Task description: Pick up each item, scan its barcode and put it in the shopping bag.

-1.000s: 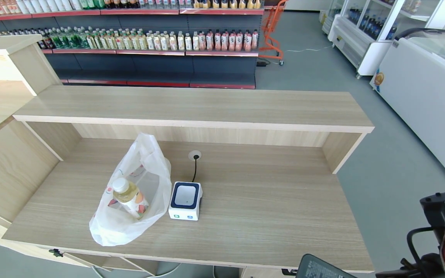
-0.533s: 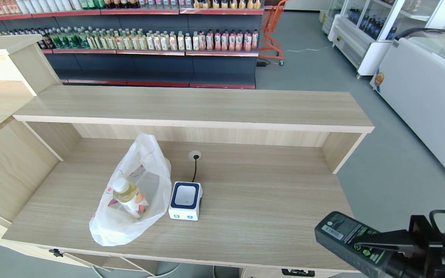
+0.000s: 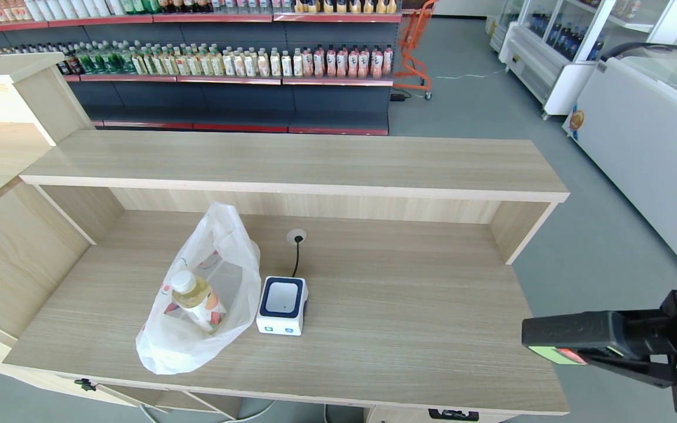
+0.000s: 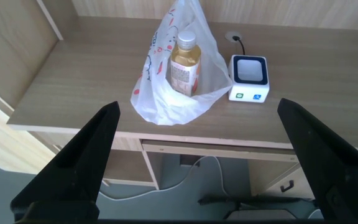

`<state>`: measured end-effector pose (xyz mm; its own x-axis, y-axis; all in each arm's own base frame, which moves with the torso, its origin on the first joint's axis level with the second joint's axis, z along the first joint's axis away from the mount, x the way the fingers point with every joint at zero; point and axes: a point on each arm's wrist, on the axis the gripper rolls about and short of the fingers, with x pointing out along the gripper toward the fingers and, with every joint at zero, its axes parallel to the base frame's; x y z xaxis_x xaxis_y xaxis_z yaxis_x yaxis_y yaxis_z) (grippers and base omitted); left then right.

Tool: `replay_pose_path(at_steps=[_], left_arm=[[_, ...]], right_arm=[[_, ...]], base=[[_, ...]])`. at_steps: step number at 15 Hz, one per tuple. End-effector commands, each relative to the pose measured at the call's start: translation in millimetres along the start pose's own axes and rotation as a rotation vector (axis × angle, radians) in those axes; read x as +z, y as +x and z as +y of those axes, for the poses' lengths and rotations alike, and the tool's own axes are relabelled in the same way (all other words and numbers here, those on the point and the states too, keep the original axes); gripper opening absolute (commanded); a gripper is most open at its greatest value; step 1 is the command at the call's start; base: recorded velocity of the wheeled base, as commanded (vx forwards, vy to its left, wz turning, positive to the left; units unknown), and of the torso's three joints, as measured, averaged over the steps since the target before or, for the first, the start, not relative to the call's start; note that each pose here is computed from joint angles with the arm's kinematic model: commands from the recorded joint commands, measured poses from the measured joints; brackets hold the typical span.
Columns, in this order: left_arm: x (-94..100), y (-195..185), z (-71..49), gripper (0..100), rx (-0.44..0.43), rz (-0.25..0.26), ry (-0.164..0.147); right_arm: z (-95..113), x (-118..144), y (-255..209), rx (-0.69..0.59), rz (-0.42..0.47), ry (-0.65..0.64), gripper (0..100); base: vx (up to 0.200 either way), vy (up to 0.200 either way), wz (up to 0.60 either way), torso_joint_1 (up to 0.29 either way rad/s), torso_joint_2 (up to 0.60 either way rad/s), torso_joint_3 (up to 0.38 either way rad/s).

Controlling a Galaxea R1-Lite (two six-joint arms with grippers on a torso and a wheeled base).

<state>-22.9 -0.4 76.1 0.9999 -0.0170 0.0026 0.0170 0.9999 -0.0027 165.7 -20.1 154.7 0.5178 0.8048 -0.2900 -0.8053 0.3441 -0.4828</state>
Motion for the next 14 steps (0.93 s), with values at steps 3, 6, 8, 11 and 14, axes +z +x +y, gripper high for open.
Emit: replay_pose_path(at_steps=[3, 6, 8, 11, 14], left_arm=[[0.0, 0.0, 0.0, 100, 0.0, -0.001, 0.0], [0.0, 0.0, 0.0, 100, 0.0, -0.001, 0.0], [0.0, 0.0, 0.0, 100, 0.0, -0.001, 0.0], [0.0, 0.0, 0.0, 100, 0.0, -0.001, 0.0], [0.0, 0.0, 0.0, 100, 0.0, -0.001, 0.0]], right_arm=[[-33.8, 19.5, 8.4, -0.224, 0.152, 0.725, 0], [-28.9, 23.3, 19.6, -0.312, 0.09, 1.165, 0], [-20.5, 23.5, 21.1, -0.327, 0.093, 1.271, 0], [-2.2, 31.8, 22.4, -0.275, 0.083, 1.317, 0], [9.9, 33.6, 19.2, -0.261, 0.082, 1.322, 0]], base=[[0.0, 0.0, 0.0, 0.0, 0.0, 0.0], [0.0, 0.0, 0.0, 0.0, 0.0, 0.0], [0.0, 0.0, 0.0, 0.0, 0.0, 0.0], [0.0, 0.0, 0.0, 0.0, 0.0, 0.0], [0.0, 0.0, 0.0, 0.0, 0.0, 0.0]])
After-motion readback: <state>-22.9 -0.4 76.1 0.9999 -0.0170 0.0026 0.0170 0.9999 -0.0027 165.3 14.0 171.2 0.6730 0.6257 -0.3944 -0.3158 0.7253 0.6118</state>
